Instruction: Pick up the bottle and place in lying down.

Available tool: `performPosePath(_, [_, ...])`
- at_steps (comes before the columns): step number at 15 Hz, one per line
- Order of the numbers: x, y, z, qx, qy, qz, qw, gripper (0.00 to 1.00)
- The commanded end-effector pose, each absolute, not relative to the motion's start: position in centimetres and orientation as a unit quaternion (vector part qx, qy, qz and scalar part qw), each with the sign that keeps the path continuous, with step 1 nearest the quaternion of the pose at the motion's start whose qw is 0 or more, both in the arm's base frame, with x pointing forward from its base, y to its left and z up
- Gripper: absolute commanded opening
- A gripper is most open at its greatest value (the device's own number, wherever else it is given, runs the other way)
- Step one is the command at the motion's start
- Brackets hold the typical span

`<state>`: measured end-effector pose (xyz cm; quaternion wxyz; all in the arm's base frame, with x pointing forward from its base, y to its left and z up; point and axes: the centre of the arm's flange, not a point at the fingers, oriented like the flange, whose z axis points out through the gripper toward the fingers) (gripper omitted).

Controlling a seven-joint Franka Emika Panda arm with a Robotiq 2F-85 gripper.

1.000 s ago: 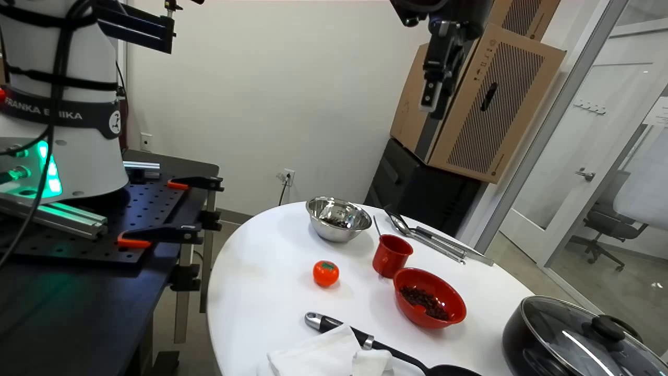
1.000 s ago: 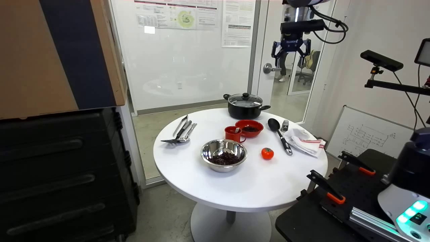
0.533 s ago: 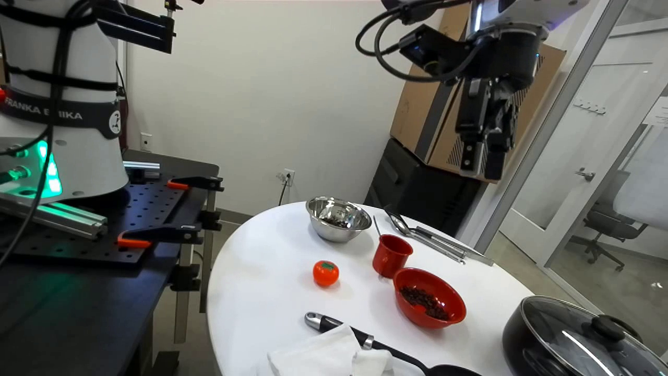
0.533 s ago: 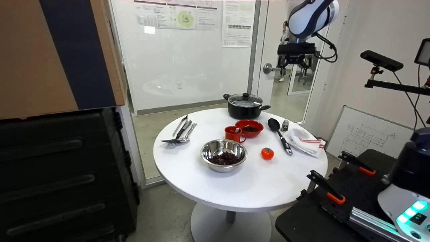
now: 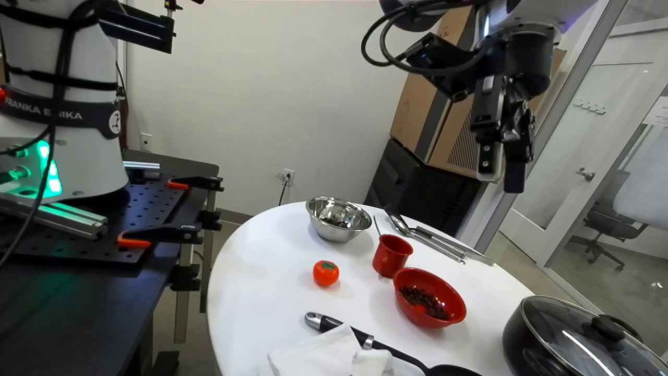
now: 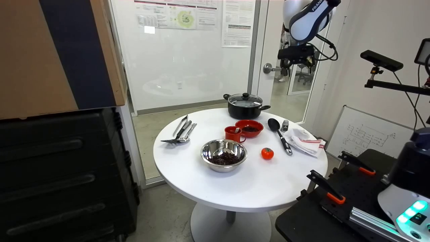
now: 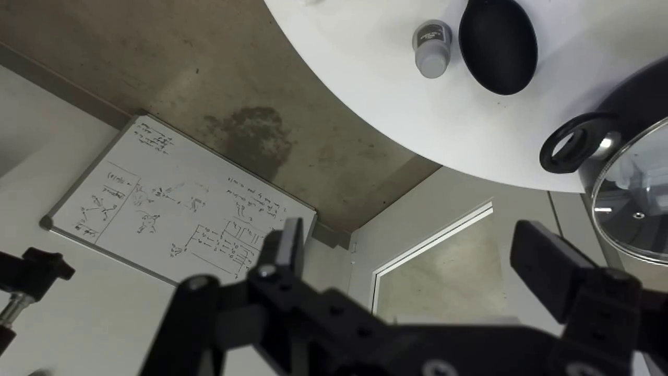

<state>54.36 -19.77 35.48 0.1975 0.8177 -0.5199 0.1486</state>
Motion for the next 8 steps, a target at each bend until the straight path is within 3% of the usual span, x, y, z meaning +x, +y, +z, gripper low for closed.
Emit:
performPosePath(1, [53.3,-18.9,34.9,0.792,-0.562,0.182,0.158,1.00])
performPosePath(8, [51.3,-20.0,28.8,0.711,-0.632,0.291,0.105,1.00])
